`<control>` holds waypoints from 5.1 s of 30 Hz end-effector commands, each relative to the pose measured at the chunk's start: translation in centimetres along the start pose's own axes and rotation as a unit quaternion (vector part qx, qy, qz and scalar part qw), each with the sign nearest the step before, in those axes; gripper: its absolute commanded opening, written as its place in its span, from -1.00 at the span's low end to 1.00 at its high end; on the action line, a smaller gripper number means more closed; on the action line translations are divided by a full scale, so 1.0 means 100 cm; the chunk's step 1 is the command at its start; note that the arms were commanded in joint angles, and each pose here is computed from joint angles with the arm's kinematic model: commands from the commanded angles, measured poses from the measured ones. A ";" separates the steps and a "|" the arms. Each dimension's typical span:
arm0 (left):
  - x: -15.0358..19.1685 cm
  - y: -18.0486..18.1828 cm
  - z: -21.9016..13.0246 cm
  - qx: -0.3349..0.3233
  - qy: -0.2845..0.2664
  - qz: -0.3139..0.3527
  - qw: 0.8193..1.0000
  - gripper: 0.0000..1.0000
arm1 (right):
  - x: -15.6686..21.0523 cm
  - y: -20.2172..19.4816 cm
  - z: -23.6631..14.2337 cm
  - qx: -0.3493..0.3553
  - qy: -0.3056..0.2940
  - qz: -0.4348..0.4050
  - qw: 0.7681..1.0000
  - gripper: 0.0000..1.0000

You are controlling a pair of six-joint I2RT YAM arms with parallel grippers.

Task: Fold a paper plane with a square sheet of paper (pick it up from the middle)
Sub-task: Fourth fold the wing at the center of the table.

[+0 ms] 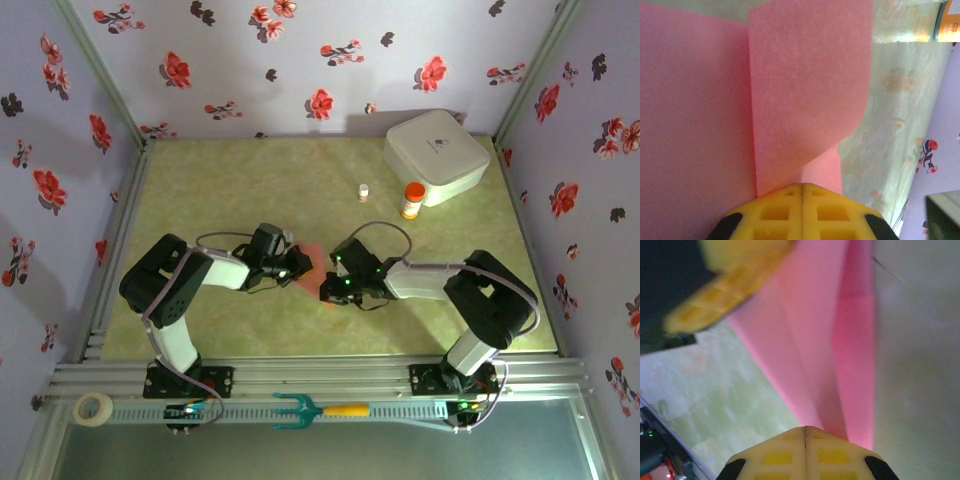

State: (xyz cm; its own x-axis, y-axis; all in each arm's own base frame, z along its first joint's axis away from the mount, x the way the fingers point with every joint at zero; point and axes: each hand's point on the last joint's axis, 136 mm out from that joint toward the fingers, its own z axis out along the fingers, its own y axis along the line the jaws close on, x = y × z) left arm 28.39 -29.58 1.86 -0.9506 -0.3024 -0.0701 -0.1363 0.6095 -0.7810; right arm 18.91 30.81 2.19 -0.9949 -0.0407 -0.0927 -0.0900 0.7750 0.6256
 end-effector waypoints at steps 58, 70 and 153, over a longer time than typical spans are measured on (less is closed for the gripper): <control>-0.001 -0.021 -0.021 -0.009 0.008 0.060 0.998 -1.00 | -0.010 -0.056 0.023 0.057 0.012 0.083 0.995 -0.99; 0.022 -0.007 0.006 -0.031 0.060 0.053 0.996 -1.00 | -0.011 -0.057 0.024 0.059 0.011 0.082 0.995 -1.00; -0.017 0.057 -0.001 -0.146 0.065 0.042 0.986 -1.00 | -0.048 0.007 0.027 0.002 0.023 0.034 0.999 -0.96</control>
State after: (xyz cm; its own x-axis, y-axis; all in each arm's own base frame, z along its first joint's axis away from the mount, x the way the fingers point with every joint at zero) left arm 31.53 -28.04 1.56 -0.9826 -0.1560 -0.1008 -0.0479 0.7371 -0.6741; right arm 25.11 34.19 3.66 -0.9964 0.0076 -0.0840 -0.0523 0.7261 0.6856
